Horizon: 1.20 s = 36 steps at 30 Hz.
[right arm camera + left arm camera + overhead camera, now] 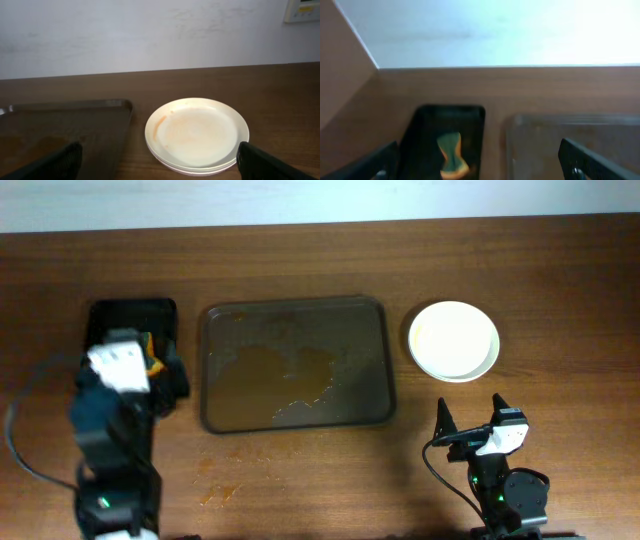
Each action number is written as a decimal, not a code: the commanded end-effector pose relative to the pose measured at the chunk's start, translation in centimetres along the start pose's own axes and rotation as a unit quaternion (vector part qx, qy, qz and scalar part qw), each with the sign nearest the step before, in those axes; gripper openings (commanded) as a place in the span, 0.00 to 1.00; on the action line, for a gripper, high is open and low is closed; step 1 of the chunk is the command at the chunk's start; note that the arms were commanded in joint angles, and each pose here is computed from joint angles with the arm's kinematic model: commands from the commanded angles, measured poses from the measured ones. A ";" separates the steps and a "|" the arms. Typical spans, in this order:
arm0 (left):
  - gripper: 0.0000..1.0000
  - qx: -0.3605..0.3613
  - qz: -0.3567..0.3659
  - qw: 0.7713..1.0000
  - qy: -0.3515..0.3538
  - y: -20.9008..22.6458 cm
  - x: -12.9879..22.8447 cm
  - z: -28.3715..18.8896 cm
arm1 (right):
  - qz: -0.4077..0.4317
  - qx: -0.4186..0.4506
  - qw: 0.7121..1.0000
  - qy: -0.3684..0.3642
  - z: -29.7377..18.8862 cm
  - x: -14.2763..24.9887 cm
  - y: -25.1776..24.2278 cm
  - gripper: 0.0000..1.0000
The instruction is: Clean dirty plates on tray and stack at the side
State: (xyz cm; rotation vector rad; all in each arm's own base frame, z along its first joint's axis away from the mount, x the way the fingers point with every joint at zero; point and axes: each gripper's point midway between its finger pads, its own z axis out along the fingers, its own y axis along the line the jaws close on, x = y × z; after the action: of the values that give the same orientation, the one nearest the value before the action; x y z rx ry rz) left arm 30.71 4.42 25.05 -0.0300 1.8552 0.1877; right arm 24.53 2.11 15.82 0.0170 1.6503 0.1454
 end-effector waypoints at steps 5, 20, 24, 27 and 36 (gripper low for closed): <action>0.99 0.007 0.044 0.996 -0.074 -1.7 7.8 -3.0 | 0.003 0.002 1.000 0.001 0.0 0.3 -0.1 0.98; 0.99 0.003 0.084 0.992 -0.091 -2.1 10.7 -3.8 | 0.003 0.002 1.000 0.001 0.0 0.3 -0.1 0.98; 0.99 0.003 0.084 0.992 -0.091 -2.1 10.7 -3.8 | 0.003 0.002 1.000 0.001 0.0 0.3 -0.1 0.98; 0.99 0.003 0.084 0.992 -0.091 -2.1 10.7 -3.8 | 0.003 0.002 1.000 0.001 0.0 0.3 -0.1 0.98; 0.99 0.003 0.084 0.992 -0.091 -2.1 10.7 -3.8 | 0.003 0.002 1.000 0.001 0.0 0.3 -0.1 0.98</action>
State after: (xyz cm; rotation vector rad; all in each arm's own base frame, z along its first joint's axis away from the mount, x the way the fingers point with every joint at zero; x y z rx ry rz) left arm 24.19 2.87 15.81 0.1233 1.6828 0.2926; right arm 24.53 2.12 15.80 0.0167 1.6507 0.1457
